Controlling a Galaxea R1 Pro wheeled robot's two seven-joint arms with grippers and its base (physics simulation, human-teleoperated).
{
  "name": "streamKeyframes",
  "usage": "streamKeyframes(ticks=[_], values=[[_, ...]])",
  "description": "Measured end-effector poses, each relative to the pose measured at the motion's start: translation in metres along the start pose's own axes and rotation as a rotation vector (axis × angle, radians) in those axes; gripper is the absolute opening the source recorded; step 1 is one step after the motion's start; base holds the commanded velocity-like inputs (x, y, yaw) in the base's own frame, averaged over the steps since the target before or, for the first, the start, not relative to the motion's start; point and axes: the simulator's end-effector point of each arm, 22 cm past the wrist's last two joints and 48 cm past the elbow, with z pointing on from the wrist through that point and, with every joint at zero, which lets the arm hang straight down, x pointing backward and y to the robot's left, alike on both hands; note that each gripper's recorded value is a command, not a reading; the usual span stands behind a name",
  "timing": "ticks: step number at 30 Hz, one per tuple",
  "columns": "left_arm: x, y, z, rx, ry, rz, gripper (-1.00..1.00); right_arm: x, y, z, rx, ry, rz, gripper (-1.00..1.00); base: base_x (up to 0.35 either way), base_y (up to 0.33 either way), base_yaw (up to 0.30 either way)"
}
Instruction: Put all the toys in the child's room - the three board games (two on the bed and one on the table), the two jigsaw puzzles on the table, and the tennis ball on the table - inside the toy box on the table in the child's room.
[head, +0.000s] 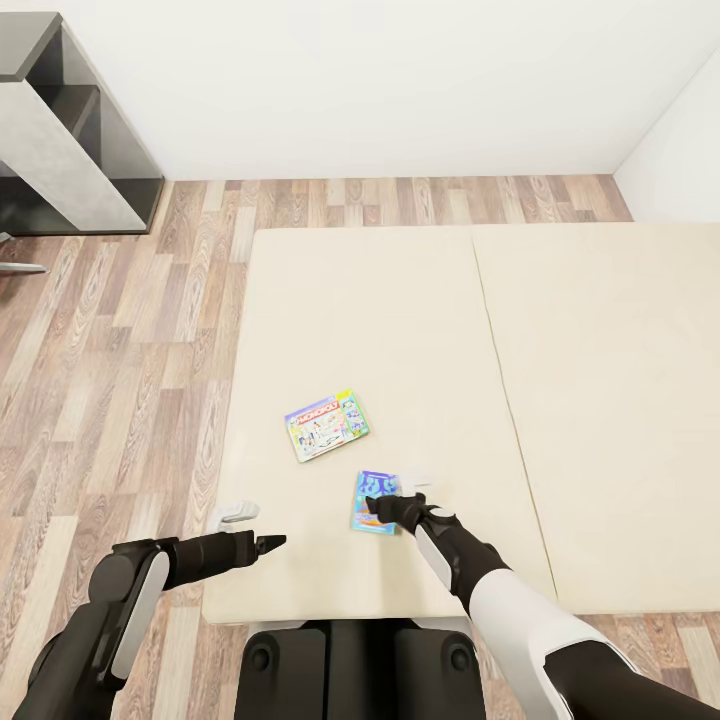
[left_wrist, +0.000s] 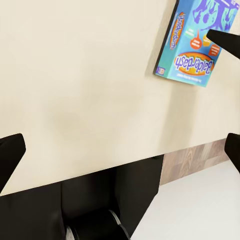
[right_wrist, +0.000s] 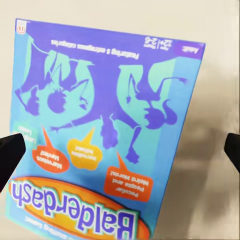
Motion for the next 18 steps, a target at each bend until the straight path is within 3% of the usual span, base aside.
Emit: streamKeyframes(ticks=[6,18], values=[[0.0,0.0,0.0,0.0,-0.001,0.0,1.0,0.001,-0.01,0.0,0.045,0.002,-0.001,1.0,0.0,0.0,0.0],[0.0,0.0,0.0,0.0,0.0,0.0,1.0,0.0,-0.013,0.0,0.057,0.001,-0.001,1.0,0.0,0.0,0.0]])
